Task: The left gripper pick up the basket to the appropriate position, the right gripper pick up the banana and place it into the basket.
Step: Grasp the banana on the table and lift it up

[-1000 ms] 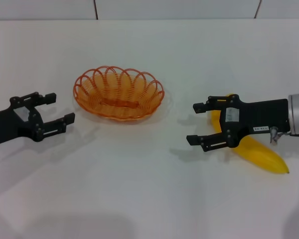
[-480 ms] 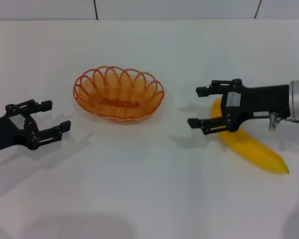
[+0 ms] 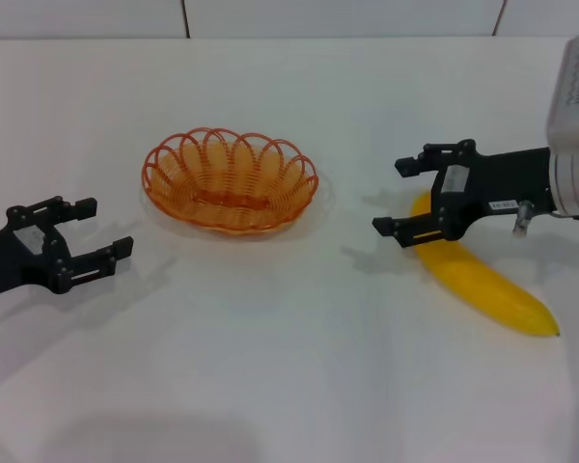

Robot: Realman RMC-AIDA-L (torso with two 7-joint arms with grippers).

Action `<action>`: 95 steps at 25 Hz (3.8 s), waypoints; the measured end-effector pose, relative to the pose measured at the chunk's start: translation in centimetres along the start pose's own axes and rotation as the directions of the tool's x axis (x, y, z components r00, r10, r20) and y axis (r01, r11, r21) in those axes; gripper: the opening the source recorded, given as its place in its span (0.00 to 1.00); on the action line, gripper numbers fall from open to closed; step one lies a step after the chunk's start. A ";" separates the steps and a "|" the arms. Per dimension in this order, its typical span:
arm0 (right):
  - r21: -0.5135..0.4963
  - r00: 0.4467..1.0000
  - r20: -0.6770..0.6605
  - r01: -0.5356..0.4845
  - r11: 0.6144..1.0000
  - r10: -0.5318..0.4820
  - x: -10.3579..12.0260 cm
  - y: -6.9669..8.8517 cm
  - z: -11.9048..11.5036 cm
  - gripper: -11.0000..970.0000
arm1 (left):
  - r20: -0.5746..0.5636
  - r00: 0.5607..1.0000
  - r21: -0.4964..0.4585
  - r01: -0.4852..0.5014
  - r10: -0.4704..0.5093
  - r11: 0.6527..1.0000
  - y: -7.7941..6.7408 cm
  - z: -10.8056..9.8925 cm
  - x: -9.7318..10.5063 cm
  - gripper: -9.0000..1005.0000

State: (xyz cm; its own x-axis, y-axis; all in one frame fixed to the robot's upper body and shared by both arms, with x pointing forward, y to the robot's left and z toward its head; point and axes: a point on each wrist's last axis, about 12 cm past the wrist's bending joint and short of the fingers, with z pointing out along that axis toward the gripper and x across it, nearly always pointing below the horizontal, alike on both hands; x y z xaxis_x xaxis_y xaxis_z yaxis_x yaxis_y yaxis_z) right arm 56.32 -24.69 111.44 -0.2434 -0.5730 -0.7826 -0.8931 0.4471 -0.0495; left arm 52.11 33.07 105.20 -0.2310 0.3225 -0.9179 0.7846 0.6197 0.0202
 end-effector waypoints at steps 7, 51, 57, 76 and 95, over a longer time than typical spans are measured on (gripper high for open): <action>0.036 0.996 -0.084 -0.037 0.999 0.039 -0.4 0.0 -0.6 0.91 | -0.004 1.000 -0.005 0.001 -0.001 1.000 0.0 0.0 0.1 0.76; 0.056 0.907 -0.418 -0.030 0.998 0.051 -0.9 1.2 0.9 0.91 | -0.004 1.000 0.002 -0.006 0.006 1.000 0.1 0.2 -0.1 0.76; 0.055 0.906 -0.420 -0.031 0.998 0.051 -0.9 1.1 0.9 0.91 | -0.004 1.000 0.001 -0.008 0.008 1.000 0.1 0.2 -0.1 0.76; 0.058 0.889 -0.455 -0.027 0.998 0.050 -1.2 1.1 1.4 0.91 | 0.000 1.000 -0.001 -0.012 0.012 1.000 0.0 0.2 -0.1 0.76; 0.059 0.887 -0.459 -0.027 0.998 0.051 -1.5 1.0 1.4 0.69 | 0.004 1.000 0.000 -0.012 0.012 1.000 0.0 0.3 -0.2 0.76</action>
State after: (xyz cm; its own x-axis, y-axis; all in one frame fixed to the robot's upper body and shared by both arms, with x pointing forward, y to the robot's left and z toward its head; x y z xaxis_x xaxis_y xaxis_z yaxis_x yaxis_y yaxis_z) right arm 56.34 -22.37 111.71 -0.4353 -0.8008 -0.4113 -0.8623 0.5021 -0.0651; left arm 52.33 32.77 105.21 -0.2199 0.3271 -0.9191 0.7870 0.6162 0.0310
